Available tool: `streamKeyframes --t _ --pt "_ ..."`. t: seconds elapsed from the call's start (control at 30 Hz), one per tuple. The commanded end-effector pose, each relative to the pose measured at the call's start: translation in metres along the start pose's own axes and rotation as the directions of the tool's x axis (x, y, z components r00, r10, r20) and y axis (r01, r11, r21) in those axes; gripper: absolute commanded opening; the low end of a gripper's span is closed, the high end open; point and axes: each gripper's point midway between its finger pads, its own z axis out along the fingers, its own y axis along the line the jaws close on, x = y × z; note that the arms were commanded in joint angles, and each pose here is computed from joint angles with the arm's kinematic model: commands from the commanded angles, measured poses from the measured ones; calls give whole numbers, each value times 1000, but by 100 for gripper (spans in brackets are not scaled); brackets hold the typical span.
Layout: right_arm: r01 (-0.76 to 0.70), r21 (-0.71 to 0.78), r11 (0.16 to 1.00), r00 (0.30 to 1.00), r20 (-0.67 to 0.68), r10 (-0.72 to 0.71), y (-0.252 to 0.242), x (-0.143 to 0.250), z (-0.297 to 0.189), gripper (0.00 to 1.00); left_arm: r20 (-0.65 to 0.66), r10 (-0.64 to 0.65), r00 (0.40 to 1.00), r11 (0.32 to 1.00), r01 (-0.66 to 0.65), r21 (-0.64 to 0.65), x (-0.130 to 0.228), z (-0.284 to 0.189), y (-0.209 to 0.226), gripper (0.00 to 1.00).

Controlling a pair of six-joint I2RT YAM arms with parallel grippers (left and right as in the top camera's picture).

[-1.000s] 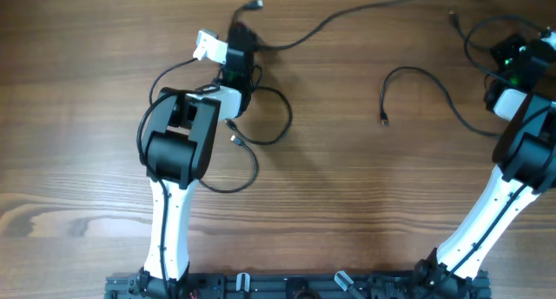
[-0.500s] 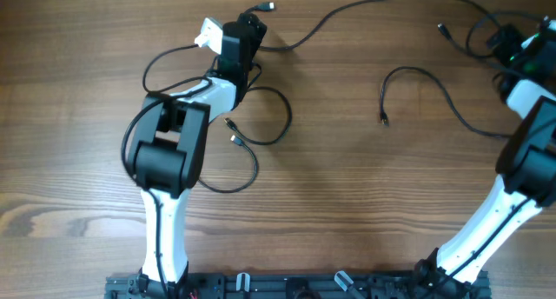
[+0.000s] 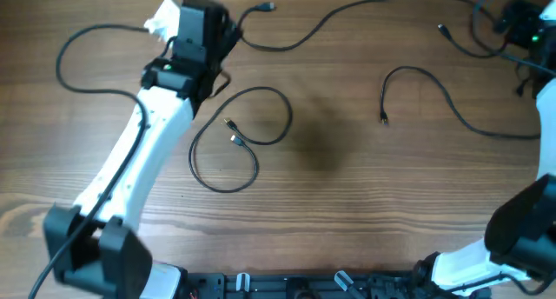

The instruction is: Untangle cables

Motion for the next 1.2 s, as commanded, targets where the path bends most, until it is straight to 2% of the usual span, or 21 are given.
streamKeyframes --t 0.0,0.1,0.2,0.27,0.37,0.5,0.57,0.63,0.8,0.9,1.0,1.07,1.17 --pt "64 -318 946 996 -39 -80 83 8 -31 100 -50 95 994 981 -102 -168 1 -27 51 100" --pt "20 -521 853 982 -152 -116 143 40 -52 99 -173 114 978 932 -166 -323 16 -40 99 100" --pt "-5 -576 817 952 -252 -171 179 71 -64 100 -242 74 968 889 -173 -423 18 -50 133 100" --pt "51 -629 776 928 -257 -270 202 89 -74 100 -279 46 959 873 -174 -456 16 -53 150 100" --pt "255 -727 638 841 -158 -517 242 122 -92 100 -401 110 910 888 -271 -371 19 -52 155 100" --pt "444 -727 523 704 -77 -706 259 149 -99 99 -486 279 829 851 -447 -274 21 -53 157 100" --pt "506 -757 414 633 0 -774 277 162 -109 99 -511 330 794 828 -503 -247 23 -53 160 100" --pt "535 -766 358 601 47 -798 291 168 -115 94 -518 325 791 827 -504 -250 26 -51 164 100" --pt "573 -792 212 509 140 -849 313 190 -123 96 -526 317 789 825 -502 -257 36 -41 174 100" --pt "613 -788 48 399 256 -881 328 210 -125 97 -544 310 780 819 -510 -264 47 -35 185 100" --pt "642 -763 -75 294 335 -895 335 227 -119 99 -558 305 772 814 -515 -268 55 -30 193 100" --pt "649 -752 -117 250 356 -901 339 238 -109 100 -570 312 760 807 -529 -263 61 -27 199 100" --pt "623 -770 -142 233 355 -905 347 259 -100 100 -590 313 744 798 -543 -262 69 -25 208 100"
